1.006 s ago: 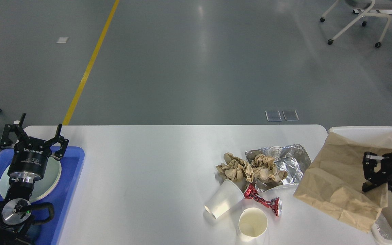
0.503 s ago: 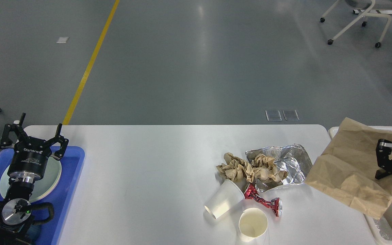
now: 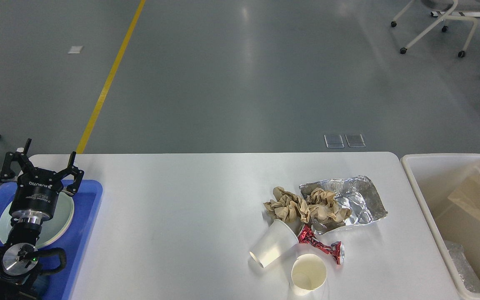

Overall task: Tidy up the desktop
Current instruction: 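Release the bag inside the bin and withdraw the right gripper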

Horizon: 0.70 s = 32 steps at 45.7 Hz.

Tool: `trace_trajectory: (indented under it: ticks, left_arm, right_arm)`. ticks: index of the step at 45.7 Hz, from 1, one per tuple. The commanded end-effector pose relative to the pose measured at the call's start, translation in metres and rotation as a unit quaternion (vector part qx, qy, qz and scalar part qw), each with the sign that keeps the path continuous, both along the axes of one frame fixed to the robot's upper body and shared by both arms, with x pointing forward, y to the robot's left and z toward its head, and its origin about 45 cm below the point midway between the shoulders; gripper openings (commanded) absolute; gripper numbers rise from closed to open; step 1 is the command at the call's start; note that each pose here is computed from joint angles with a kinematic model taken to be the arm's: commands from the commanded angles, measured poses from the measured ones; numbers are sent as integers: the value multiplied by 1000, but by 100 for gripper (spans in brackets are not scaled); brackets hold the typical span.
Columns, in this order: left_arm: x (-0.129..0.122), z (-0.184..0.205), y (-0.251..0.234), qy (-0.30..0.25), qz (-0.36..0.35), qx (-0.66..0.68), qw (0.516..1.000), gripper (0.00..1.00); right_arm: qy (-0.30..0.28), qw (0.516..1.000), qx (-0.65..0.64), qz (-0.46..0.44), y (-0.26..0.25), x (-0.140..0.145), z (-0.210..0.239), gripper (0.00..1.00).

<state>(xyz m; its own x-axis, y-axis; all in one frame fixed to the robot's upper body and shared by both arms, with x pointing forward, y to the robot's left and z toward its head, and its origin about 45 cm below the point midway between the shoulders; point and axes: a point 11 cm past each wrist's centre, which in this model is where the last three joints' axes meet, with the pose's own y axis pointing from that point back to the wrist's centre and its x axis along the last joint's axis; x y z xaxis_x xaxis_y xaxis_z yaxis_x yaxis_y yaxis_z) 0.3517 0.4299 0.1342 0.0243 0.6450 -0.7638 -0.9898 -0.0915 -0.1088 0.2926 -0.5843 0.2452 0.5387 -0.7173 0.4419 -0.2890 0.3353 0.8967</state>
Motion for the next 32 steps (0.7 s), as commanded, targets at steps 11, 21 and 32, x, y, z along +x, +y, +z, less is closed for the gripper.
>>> trace_trajectory:
  ticks: [11,21,32]
  left_arm:
    - [0,0,0,0,0,0,1000,97]
    - [0,0,0,0,0,0,1000,97]
    - [0,0,0,0,0,0,1000,97]
  right_arm:
    - [-40,997,-63,-21,-27,-3,-96,0]
    - [-65,986,-153,-1,-13,-25,-160,0]
    - [-50,979,-196,-25,16,-61,-214,0]
